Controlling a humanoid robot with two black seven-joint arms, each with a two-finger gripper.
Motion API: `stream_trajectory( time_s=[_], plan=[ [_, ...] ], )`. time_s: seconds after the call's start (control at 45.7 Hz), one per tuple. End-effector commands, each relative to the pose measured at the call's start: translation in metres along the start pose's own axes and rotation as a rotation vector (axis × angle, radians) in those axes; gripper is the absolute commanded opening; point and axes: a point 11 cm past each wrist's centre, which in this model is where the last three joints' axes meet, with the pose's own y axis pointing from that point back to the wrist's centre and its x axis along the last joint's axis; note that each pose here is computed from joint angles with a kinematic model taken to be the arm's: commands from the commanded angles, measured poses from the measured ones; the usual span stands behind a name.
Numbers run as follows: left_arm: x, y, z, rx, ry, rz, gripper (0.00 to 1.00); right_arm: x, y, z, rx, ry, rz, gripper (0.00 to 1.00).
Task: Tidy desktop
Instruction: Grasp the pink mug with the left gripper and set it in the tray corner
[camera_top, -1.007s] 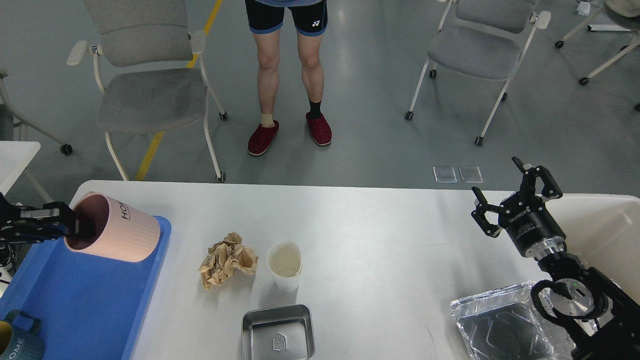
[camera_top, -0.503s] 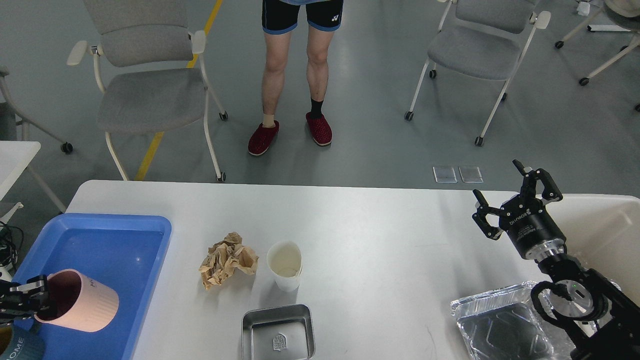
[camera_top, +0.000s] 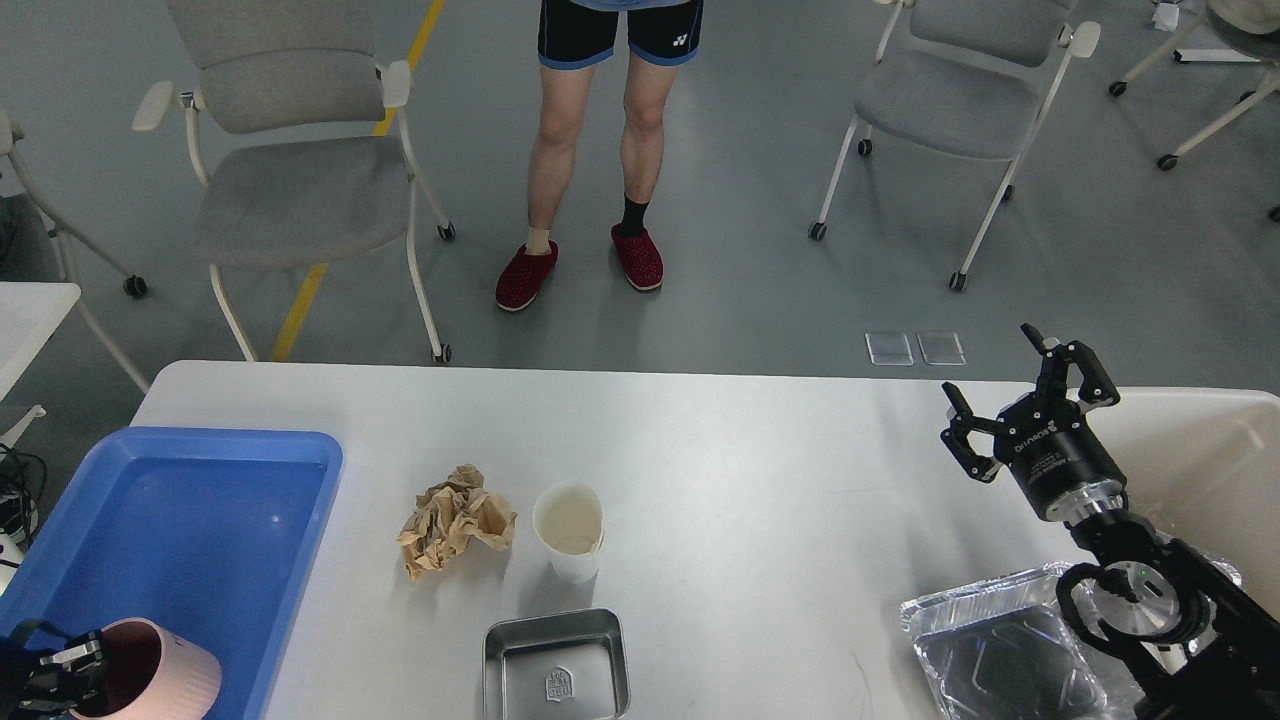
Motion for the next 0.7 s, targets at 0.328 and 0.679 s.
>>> stream_trajectory(
  time_s=[0.328,0.679],
  plan=[
    [0.007,0.011,0.008,-0.036,0.006,0.027,0.87,-0.001,-0.001,0.0,0.0,-0.002,-0.002,1.0],
    [0.04,0.13,0.082,-0.368,-0.11,0.039,0.96,-0.014,-0.01,0.006,0.001,-0.019,-0.029,1.0]
  ],
)
